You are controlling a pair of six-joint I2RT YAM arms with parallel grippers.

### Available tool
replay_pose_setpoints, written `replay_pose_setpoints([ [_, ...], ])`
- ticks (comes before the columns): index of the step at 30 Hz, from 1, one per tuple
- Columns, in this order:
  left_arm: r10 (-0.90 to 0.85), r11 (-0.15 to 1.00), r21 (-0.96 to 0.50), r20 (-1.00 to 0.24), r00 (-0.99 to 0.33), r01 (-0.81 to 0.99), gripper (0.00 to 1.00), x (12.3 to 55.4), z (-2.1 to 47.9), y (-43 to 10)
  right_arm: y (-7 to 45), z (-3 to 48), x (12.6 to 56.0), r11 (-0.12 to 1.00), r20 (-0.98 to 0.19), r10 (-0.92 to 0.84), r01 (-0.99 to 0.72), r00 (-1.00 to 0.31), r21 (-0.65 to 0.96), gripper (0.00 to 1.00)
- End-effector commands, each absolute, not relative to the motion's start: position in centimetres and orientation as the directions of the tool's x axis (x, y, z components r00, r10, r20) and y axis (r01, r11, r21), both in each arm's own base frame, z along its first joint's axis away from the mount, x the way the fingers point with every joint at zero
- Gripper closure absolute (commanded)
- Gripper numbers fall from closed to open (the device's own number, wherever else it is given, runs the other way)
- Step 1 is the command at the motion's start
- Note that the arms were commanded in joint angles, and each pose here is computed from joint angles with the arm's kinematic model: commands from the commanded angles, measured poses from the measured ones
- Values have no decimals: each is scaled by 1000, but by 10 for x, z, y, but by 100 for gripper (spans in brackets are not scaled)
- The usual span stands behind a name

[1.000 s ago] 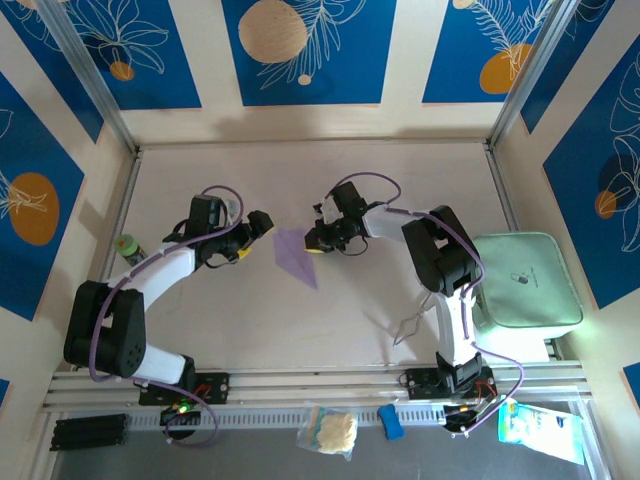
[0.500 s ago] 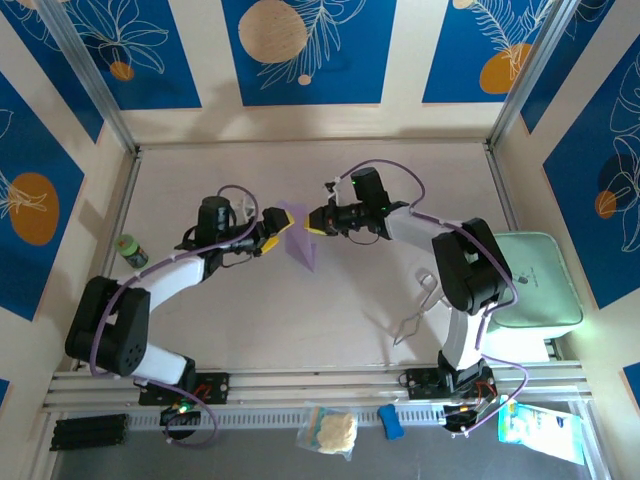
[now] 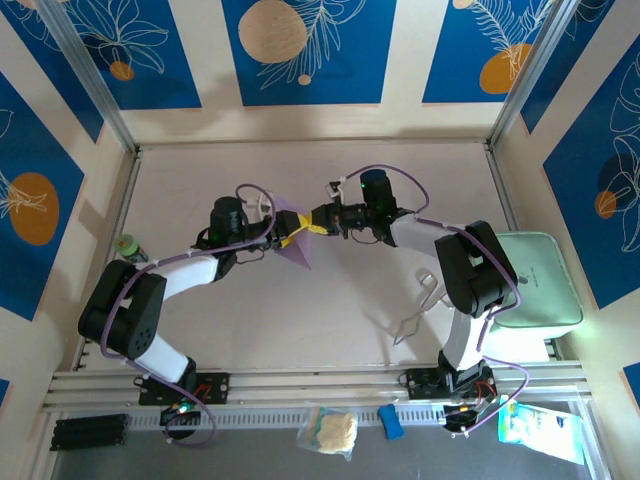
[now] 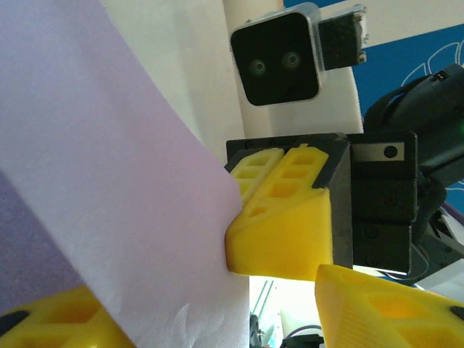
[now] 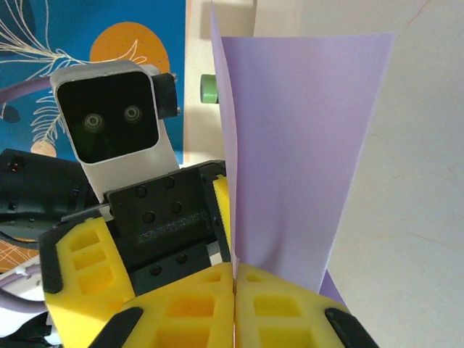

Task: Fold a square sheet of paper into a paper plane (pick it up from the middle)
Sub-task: Turn over the paper at the center of the table.

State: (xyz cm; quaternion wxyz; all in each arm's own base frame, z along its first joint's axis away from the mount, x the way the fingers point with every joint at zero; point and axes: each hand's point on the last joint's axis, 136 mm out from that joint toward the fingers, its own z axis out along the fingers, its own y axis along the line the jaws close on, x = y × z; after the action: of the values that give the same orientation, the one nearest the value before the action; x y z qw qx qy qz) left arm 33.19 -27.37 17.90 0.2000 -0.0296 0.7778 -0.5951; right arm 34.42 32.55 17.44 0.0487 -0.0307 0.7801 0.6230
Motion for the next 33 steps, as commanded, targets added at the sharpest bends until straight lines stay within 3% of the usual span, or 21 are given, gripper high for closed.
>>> replay_pose_setpoints([
  [1,-268,261,-928,-335,-903,267,45,330,194,-278,322,195,339,174,-126,1,-124,-992,977,92],
  [26,-299,304,-916,-354,-886,263,81,334,188,-272,315,192,340,168,-115,26,-109,-993,980,88],
  [28,-299,312,-914,-354,-886,260,84,335,187,-272,314,191,341,178,-117,32,-110,-993,978,84],
  [33,-292,375,-893,-370,-882,250,91,336,182,-266,292,183,348,280,-157,115,-120,-981,953,57],
])
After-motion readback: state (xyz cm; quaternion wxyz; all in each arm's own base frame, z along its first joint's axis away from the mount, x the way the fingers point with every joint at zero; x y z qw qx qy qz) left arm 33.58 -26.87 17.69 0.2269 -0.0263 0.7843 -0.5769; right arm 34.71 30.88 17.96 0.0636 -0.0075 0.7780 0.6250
